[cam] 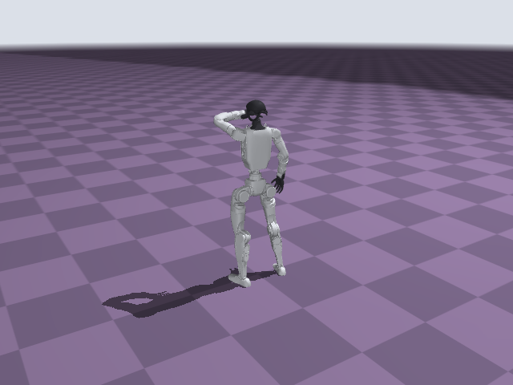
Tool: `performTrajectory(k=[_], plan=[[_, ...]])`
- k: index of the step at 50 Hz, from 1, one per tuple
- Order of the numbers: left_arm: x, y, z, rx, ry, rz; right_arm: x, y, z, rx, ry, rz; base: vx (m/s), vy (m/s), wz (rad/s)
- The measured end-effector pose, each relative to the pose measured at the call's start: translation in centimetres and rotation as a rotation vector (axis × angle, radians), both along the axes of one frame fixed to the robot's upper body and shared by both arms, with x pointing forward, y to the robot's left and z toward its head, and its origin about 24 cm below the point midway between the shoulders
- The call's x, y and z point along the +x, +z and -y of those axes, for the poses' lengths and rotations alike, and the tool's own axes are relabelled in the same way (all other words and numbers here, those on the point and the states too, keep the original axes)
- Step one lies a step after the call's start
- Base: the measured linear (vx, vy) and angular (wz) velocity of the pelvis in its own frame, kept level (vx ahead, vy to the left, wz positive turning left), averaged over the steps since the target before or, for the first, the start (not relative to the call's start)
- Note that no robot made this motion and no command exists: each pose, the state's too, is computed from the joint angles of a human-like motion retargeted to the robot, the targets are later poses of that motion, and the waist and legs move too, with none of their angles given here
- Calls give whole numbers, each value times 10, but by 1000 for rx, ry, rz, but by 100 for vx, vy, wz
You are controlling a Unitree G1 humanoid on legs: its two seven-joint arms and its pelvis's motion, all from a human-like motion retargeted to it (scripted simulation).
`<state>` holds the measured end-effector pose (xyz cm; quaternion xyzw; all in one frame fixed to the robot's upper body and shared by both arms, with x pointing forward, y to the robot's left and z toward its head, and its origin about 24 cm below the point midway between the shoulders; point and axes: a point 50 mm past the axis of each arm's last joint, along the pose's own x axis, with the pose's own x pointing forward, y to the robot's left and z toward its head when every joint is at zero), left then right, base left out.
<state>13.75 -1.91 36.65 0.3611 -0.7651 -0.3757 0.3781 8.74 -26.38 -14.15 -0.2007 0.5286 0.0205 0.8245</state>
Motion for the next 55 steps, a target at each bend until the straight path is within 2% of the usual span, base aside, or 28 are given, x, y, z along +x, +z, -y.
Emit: performTrajectory(k=[5,11,15,27,40,50,55], plan=[[6,-8,-7,50,34,-16,11,4,1,-8,28,33,0,0,-18],[13,-15,-54,12,134,-95,38,20,5,-18,30,170,0,0,-43],[13,-17,-70,-10,175,-118,46,27,11,-28,-1,226,0,0,-13],[13,-15,-16,161,119,-21,21,11,12,-51,9,81,0,0,5],[22,-6,-67,7,243,-78,27,23,21,-54,-17,163,0,0,-6],[11,-8,-13,151,109,-20,8,14,23,-84,-19,86,0,0,20],[11,-14,-18,177,108,-42,15,14,21,-86,-25,110,0,0,0]])
